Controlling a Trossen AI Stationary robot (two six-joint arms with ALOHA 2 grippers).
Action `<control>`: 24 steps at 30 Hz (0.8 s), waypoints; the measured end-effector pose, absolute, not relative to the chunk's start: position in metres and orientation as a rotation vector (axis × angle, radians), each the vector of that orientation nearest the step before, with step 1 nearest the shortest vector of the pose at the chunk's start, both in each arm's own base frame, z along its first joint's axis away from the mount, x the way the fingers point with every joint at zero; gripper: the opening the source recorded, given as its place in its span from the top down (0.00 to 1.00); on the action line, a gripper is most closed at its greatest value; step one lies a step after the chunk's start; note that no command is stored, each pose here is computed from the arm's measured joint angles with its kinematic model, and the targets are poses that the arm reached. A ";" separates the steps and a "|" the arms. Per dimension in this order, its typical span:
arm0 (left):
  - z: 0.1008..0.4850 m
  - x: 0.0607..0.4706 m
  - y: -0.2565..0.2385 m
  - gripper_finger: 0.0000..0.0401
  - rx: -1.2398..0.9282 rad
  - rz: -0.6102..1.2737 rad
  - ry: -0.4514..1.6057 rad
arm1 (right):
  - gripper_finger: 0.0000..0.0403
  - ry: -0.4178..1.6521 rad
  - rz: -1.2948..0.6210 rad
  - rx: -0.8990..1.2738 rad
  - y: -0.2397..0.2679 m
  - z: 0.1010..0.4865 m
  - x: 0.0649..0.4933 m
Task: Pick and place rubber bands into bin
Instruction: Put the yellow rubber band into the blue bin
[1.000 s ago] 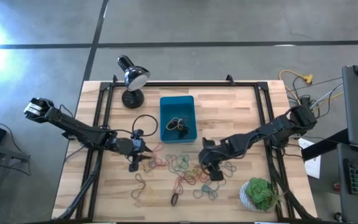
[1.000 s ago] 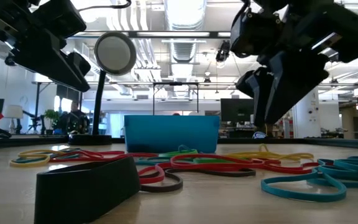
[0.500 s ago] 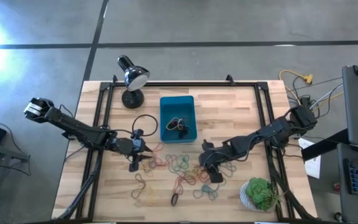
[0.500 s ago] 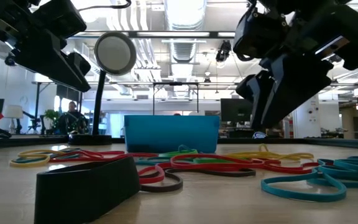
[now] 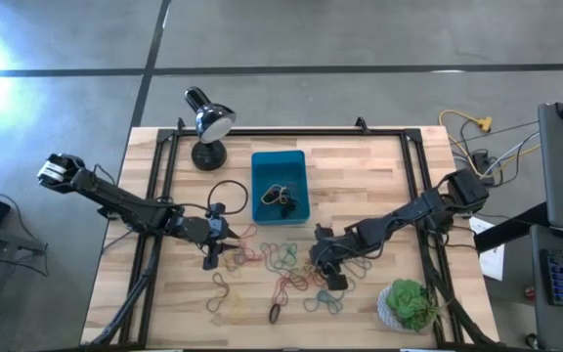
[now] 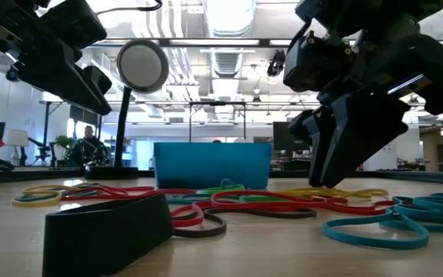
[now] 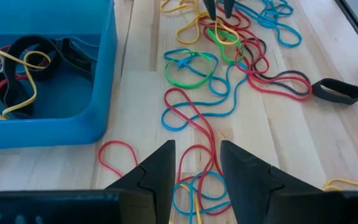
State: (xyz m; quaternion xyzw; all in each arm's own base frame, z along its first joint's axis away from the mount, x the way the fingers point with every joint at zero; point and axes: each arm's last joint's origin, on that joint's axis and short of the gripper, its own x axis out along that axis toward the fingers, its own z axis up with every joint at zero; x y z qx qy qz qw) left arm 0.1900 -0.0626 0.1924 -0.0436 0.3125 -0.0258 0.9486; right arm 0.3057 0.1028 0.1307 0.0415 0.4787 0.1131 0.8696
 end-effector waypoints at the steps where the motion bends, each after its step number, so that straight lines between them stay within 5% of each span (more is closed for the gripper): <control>1: 0.192 0.190 -0.063 0.72 -0.089 -0.052 0.637 | 0.78 1.000 0.236 0.086 0.103 0.131 0.306; 15: 0.192 0.190 -0.062 0.72 -0.086 -0.046 0.635 | 0.79 1.046 0.217 0.069 0.102 0.120 0.305; 24: 0.192 0.190 -0.062 0.72 -0.086 -0.045 0.635 | 0.97 1.041 0.226 0.048 0.101 0.125 0.303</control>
